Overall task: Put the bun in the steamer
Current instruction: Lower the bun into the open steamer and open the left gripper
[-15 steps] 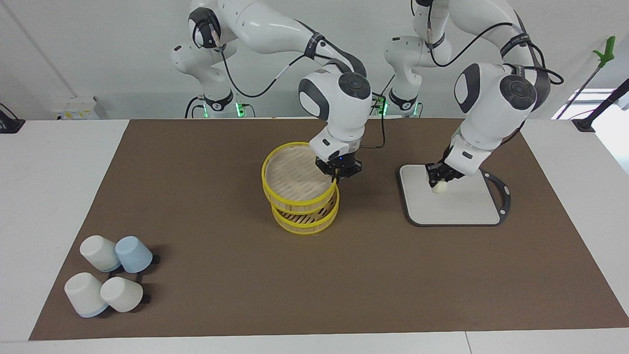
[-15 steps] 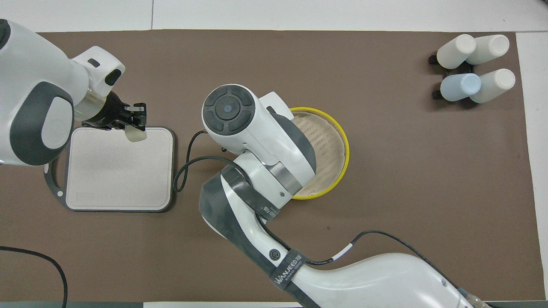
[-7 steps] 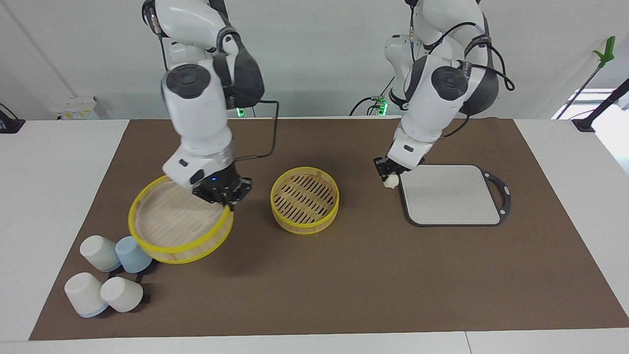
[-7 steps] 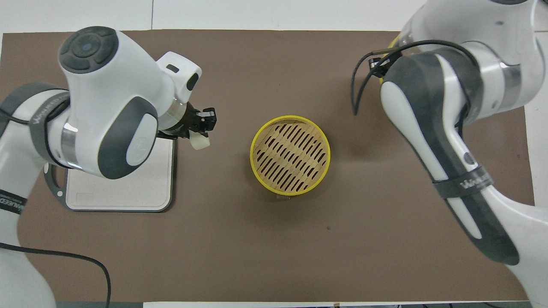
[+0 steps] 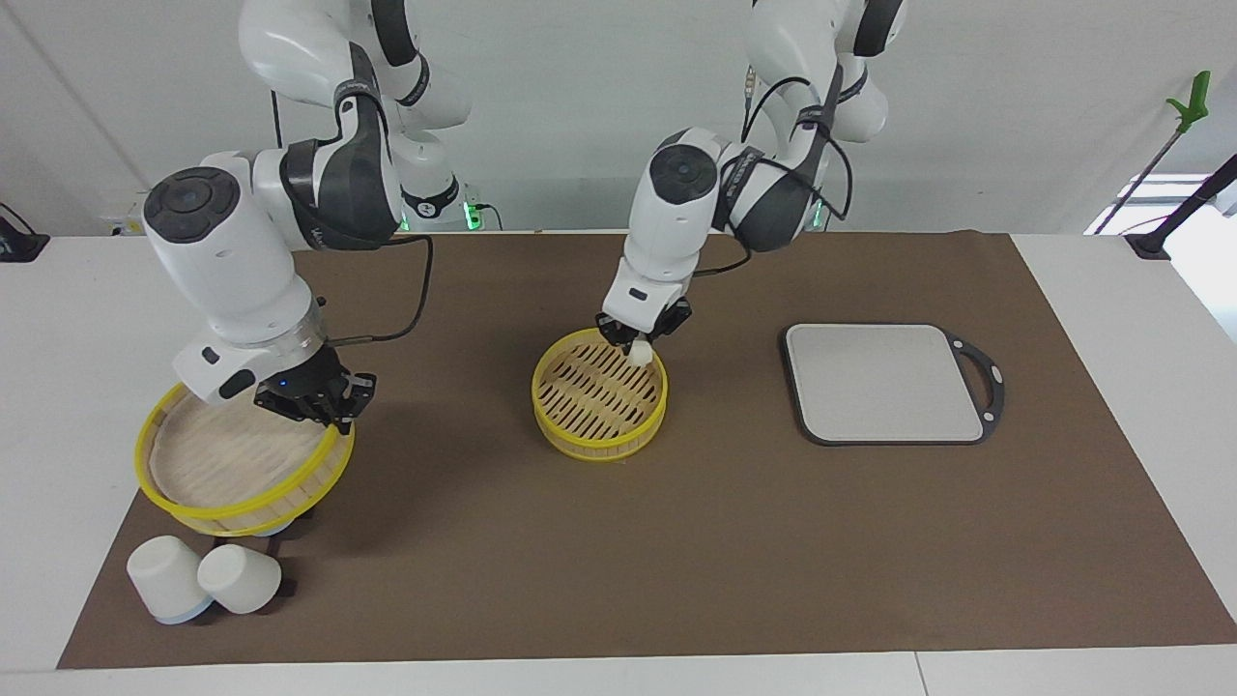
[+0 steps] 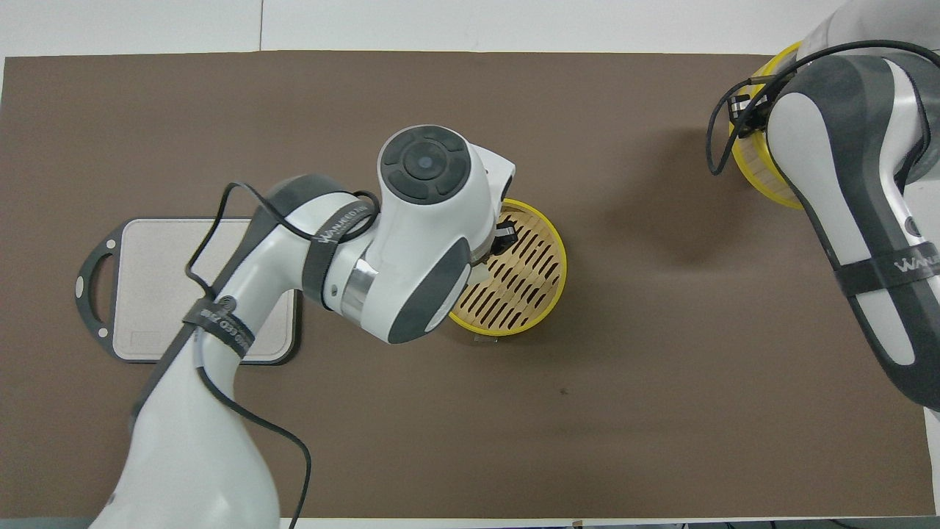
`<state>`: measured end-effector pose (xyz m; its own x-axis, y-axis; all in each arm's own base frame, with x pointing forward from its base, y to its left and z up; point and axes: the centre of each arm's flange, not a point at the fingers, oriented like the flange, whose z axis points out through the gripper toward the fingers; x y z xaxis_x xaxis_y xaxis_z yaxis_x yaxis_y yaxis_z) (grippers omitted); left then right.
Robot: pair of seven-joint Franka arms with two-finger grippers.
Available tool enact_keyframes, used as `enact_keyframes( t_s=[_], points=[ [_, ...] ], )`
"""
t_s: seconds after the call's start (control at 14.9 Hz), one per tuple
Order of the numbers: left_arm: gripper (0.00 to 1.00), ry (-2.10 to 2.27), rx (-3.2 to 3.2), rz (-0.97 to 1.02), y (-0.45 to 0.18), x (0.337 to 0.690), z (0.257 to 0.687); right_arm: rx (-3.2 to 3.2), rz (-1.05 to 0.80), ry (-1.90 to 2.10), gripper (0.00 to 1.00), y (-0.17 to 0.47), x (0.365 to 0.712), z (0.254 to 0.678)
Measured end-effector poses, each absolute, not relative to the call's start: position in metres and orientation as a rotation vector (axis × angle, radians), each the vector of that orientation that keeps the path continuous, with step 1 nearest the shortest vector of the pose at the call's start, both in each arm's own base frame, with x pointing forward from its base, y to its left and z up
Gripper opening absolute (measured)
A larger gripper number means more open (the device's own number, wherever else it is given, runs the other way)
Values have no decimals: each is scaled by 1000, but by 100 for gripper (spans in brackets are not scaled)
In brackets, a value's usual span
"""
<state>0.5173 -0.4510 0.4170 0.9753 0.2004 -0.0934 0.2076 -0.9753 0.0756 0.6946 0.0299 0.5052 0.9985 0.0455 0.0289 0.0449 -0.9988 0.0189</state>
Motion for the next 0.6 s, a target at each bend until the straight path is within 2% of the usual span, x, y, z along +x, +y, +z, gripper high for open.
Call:
enact_keyframes(
  t_s=[0.34,0.6],
  points=[
    [33,317,3042,-119,-468,523,369,3130,40,76,9,33,694,504],
    [34,326,3055,-120,-466,527,352,3130,29,76,9,33,693,501]
  ],
)
